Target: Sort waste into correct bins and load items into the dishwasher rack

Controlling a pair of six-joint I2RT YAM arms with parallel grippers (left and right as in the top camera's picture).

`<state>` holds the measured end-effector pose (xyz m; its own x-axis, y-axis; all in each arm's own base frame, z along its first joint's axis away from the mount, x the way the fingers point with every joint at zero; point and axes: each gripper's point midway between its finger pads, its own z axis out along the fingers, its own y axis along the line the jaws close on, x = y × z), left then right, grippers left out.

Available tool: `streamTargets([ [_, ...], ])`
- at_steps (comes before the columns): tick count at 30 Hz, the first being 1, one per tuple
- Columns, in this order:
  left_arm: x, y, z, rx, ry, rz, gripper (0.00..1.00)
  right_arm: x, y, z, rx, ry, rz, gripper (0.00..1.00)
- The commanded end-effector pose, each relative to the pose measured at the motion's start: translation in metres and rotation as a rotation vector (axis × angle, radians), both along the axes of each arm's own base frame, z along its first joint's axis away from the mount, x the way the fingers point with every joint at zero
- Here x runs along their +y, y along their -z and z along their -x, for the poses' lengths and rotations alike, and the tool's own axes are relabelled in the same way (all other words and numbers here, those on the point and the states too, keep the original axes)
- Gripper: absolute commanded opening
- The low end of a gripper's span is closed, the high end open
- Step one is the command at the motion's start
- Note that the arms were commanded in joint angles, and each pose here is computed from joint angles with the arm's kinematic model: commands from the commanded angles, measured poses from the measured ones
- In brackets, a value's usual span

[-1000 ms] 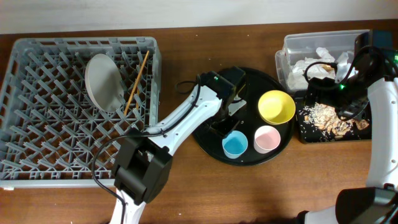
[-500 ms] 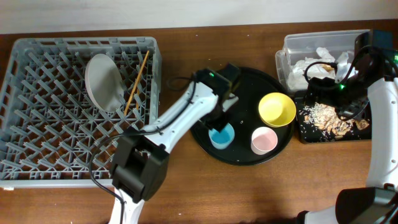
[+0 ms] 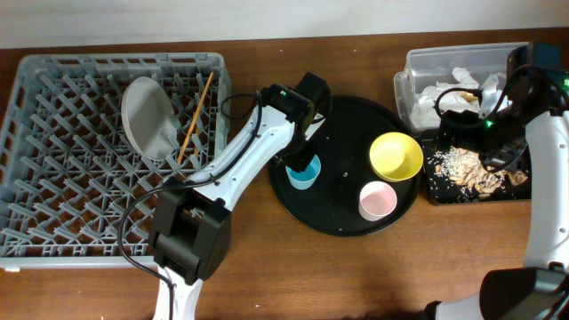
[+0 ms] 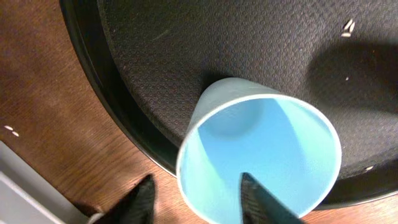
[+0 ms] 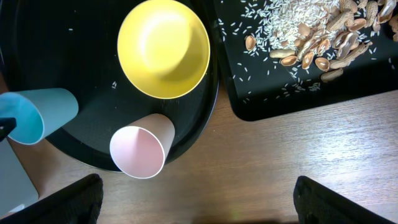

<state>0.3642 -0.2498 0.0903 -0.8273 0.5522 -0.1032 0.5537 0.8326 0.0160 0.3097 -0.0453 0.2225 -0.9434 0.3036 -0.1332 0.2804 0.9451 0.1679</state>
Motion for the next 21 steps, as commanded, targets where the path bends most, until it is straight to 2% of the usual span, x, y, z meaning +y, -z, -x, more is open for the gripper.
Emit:
streamTargets([
  [1,0.001,-0.010,-0.007,-0.043,-0.001,0.004,0.47,0.018,-0.004,-0.004,-0.031,-0.017,-0.089,0.99],
  [3,0.018,-0.028,-0.018,-0.061,-0.041,-0.011,0.50,0.045,-0.009,-0.015,-0.079,-0.088,-0.143,1.00],
  [6,0.073,-0.095,-0.047,-0.127,-0.267,0.045,0.55,0.106,-0.009,-0.037,-0.134,-0.196,-0.173,0.93],
  [7,0.098,-0.126,-0.056,-0.159,-0.340,0.097,0.56,0.138,-0.001,-0.044,-0.131,-0.250,-0.178,0.92],
  [9,0.121,-0.154,-0.063,-0.191,-0.402,0.168,0.57,0.167,0.022,-0.049,-0.083,-0.273,-0.124,0.87],
  [12,0.144,-0.163,-0.068,-0.197,-0.458,0.207,0.57,0.206,0.071,-0.049,0.028,-0.328,-0.053,0.79],
  [16,0.148,-0.162,-0.067,-0.190,-0.469,0.203,0.57,0.233,0.130,-0.053,0.130,-0.370,-0.030,0.62],
  [17,0.148,-0.162,-0.067,-0.190,-0.469,0.203,0.57,0.238,0.147,-0.057,0.145,-0.376,-0.026,0.52],
  [19,0.148,-0.162,-0.067,-0.187,-0.469,0.202,0.57,0.238,0.155,-0.064,0.138,-0.368,-0.024,0.43],
  [21,0.148,-0.162,-0.067,-0.187,-0.469,0.202,0.57,0.235,0.155,-0.071,0.117,-0.357,-0.021,0.28],
])
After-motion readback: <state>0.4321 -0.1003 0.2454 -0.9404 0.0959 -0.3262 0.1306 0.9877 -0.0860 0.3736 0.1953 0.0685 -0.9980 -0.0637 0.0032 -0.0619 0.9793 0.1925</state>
